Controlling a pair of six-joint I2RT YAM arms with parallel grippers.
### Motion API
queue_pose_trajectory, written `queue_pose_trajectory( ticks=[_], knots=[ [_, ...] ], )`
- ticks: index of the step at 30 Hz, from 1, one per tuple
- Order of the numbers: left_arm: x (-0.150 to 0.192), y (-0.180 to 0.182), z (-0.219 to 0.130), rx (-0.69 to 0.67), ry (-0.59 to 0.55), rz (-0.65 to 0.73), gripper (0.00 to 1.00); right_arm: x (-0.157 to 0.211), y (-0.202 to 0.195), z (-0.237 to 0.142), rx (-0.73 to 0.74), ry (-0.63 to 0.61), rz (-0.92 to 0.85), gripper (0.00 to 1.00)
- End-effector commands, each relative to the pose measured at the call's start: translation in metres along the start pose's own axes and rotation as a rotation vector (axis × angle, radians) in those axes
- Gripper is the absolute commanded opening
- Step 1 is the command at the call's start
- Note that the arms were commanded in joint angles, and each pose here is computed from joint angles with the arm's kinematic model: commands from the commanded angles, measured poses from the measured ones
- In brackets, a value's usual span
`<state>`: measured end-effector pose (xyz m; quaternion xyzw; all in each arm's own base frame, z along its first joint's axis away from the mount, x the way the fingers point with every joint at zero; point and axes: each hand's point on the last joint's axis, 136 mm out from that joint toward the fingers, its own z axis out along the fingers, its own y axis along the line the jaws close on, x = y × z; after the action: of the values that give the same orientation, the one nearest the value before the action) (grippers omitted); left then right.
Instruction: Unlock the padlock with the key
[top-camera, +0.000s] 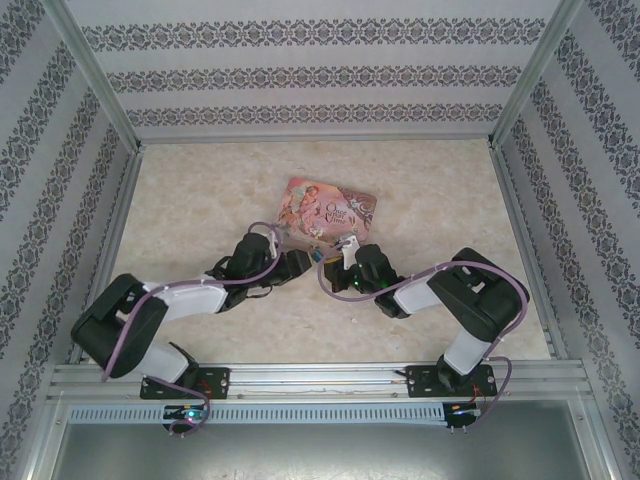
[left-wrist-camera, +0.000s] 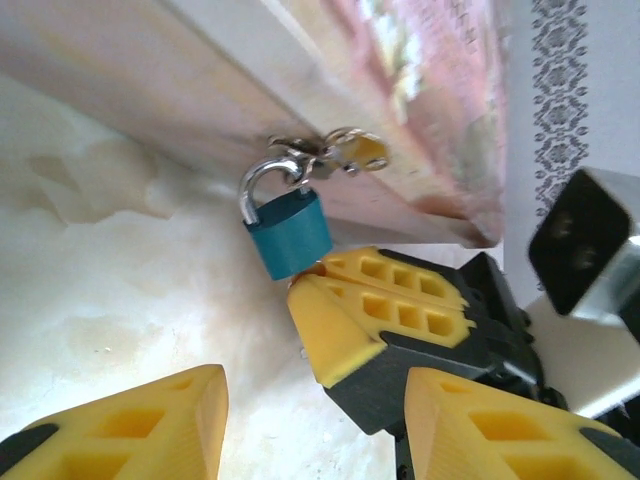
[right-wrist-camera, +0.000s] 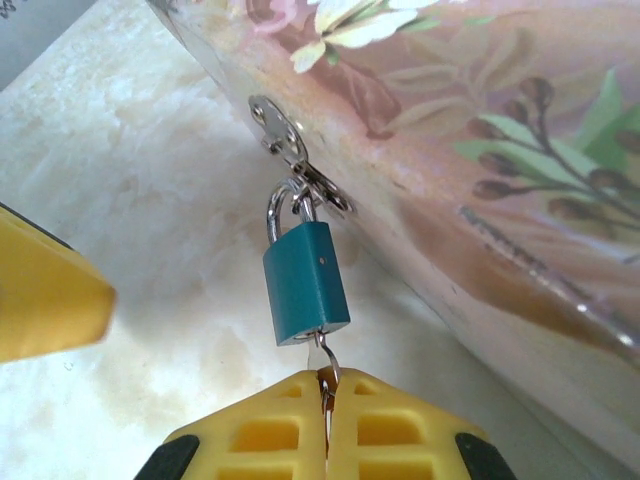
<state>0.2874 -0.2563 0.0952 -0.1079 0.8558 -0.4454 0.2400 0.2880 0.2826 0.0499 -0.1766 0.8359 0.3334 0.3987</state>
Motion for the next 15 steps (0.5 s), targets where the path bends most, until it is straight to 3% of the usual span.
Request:
queue_pose_trajectory(
  ticks=[1,9,15],
  knots=[
    [-0.008,-0.001,-0.015,-0.023,-0.084,0.076,0.51,-0.015,0.017,-0.007,-0.058,-0.041,0.027,0.0],
    [-0.025,-0.015,-0.044,0.036,-0.237,0.118,0.58,-0.02,0.025,-0.013,-0.088,-0.036,0.117,0.0],
    [-0.03,-0.02,-0.051,0.089,-0.285,0.048,0.61,-0.026,0.032,-0.015,-0.113,-0.034,0.195,0.0]
  ],
)
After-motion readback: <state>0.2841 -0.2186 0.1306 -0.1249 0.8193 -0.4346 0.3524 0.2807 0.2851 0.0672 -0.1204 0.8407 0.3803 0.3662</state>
